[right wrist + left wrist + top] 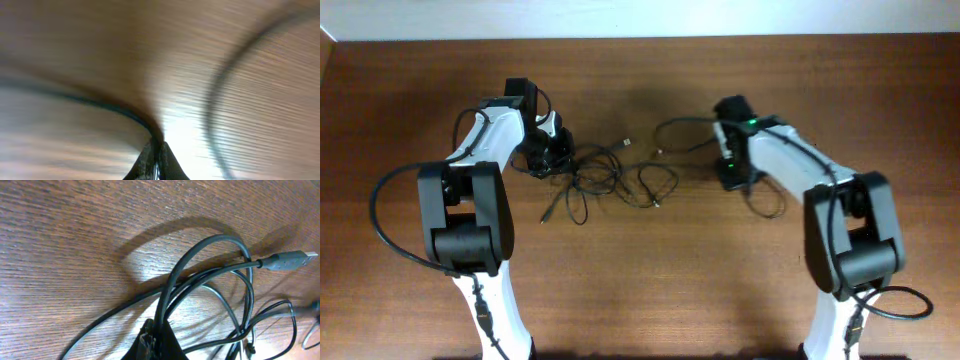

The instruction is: Untangle cables

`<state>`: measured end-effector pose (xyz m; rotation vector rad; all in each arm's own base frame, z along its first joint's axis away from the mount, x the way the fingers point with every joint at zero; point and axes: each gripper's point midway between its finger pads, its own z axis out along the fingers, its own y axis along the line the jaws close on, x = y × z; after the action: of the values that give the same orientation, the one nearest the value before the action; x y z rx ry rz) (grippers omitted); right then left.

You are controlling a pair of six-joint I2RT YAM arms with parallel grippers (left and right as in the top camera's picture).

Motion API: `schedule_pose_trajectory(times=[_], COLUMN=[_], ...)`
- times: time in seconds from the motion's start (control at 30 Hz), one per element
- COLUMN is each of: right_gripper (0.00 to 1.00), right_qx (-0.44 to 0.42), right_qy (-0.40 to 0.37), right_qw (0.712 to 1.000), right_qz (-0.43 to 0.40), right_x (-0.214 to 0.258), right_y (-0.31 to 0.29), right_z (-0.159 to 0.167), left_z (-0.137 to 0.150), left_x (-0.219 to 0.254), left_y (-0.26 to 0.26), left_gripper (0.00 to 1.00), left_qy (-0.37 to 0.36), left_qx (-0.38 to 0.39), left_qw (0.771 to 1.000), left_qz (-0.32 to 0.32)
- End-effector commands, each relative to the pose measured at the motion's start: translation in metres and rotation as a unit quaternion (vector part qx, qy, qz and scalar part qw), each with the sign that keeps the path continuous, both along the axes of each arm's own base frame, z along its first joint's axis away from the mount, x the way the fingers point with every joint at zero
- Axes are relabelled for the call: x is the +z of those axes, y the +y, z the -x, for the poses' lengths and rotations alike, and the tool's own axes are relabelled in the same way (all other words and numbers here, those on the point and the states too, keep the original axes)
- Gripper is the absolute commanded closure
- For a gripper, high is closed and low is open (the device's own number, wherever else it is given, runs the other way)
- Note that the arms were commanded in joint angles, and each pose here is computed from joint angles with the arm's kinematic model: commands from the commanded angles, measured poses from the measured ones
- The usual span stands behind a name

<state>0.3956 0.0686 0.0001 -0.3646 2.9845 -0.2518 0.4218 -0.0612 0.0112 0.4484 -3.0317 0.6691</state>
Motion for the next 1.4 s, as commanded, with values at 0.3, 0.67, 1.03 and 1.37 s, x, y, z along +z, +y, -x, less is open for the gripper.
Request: schedule_pose_trajectory(times=[0.3,0.67,1.03,1.37], right_gripper=[0.96,0.64,0.01,0.01], right_qx=[-0.497,-0.549,-0.211,0.013], right_qy=[-0.051,-0.071,0.027,-0.053], right_qw=[0.866,0.829,0.975,0.984], right_qz=[0.033,-0.075,-0.064,-0.170], right_x=[-0.012,-0.016,0.075,0.081], right_y=[-0.311,-0.319,-0.131,0.019], right_z=[0.062,0.060,-0.014,-0.065], left_z=[0.002,0.004,0.004,0.004], left_x=[-0.006,-0.009,-0.009,-0.009], left_y=[0.040,0.054,0.053,0.049], left_gripper=[1.00,1.00,1.00,1.00], left_qy=[0.021,0.037,0.038,0.037], left_qx=[0.059,0.096,0.099,0.093], left_qw=[0.998,0.995,0.994,0.995], left_qz=[-0.002,-0.021,-0.020,-0.021])
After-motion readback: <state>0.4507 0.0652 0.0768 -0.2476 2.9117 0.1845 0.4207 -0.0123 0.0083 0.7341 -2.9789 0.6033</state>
